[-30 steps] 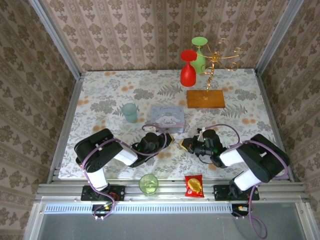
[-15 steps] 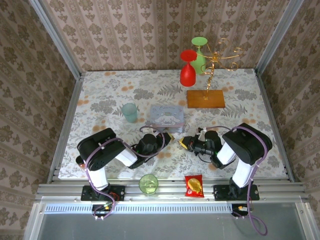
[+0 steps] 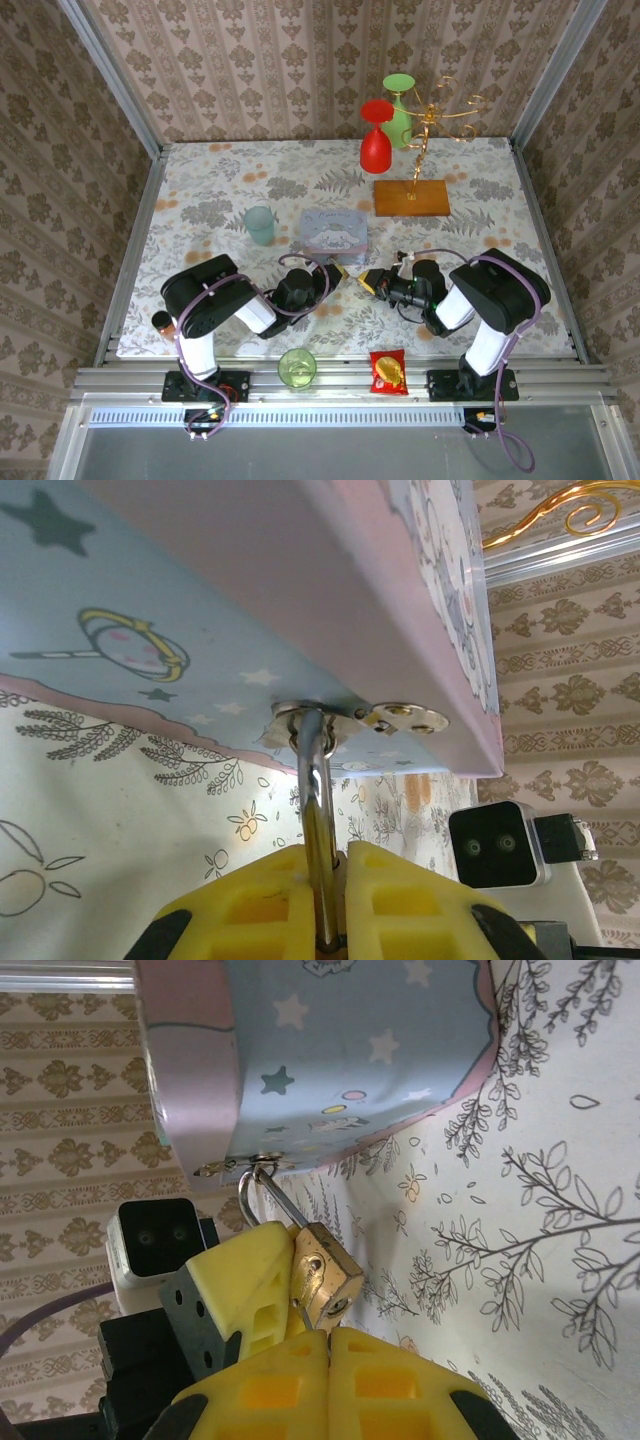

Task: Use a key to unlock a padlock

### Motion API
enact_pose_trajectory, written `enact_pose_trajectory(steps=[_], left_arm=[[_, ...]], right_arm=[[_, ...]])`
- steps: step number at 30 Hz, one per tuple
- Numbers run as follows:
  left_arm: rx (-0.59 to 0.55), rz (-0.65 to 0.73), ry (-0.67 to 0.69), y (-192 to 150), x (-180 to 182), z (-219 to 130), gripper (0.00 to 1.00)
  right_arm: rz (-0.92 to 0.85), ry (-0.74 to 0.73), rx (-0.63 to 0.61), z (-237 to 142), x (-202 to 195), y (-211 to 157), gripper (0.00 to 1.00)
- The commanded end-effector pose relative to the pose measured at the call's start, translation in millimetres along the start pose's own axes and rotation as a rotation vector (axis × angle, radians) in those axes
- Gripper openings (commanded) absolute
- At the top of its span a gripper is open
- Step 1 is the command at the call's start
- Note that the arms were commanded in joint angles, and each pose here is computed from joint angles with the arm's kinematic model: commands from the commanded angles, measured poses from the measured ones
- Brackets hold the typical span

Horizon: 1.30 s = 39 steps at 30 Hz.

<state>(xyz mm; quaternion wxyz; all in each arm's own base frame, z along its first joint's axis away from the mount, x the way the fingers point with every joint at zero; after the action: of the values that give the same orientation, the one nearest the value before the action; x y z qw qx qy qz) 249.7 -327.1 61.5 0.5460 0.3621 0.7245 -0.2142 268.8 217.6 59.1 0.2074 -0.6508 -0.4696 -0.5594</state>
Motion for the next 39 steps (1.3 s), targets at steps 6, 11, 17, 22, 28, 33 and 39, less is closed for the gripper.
enact_pose_trajectory(steps=[6, 11, 17, 22, 28, 33, 39], left_arm=[[-0.052, -0.045, -0.1, 9.8, -23.7, 0.3, 0.0], [-0.037, -0.06, -0.115, 6.7, -29.2, 4.6, 0.0], [-0.033, -0.077, -0.122, 6.5, -31.1, 1.1, 0.0], [-0.027, -0.08, -0.139, 5.7, -37.2, 0.5, 0.0], [-0.001, -0.104, -0.148, 0.2, -40.6, 3.5, 0.0], [-0.005, -0.113, -0.149, -1.8, -40.9, 4.5, 0.0], [-0.025, -0.122, -0.141, 2.6, -37.0, 1.0, 0.0]], right_arm=[[-0.036, -0.007, -0.01, -2.1, -3.8, -0.8, 0.0], [-0.03, 0.001, -0.015, 0.5, 0.6, -0.3, 0.0], [-0.031, 0.005, -0.027, 5.2, 2.9, 4.3, 0.0], [-0.04, 0.005, -0.034, 5.3, 3.6, 4.9, 0.0], [-0.05, 0.011, -0.045, 5.6, 6.9, 7.6, 0.0], [-0.055, 0.016, -0.053, 5.9, 9.1, 9.0, 0.0], [-0.073, 0.027, -0.073, 0.8, 15.0, 11.5, 0.0]])
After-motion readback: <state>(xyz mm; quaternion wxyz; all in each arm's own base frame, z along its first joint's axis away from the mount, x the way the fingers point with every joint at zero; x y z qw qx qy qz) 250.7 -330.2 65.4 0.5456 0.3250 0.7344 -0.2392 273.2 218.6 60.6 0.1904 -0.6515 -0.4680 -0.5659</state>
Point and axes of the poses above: each hand's point on the last joint's axis, 136 mm out from that joint toward the fingers, its own z axis out along the fingers, its own x axis along the line the jaws close on, y = z × x, the point moved 1 cm from there along -z, back along the fingers, and after that the axes turned 13 degrees about -z, right-handed, at the moved point
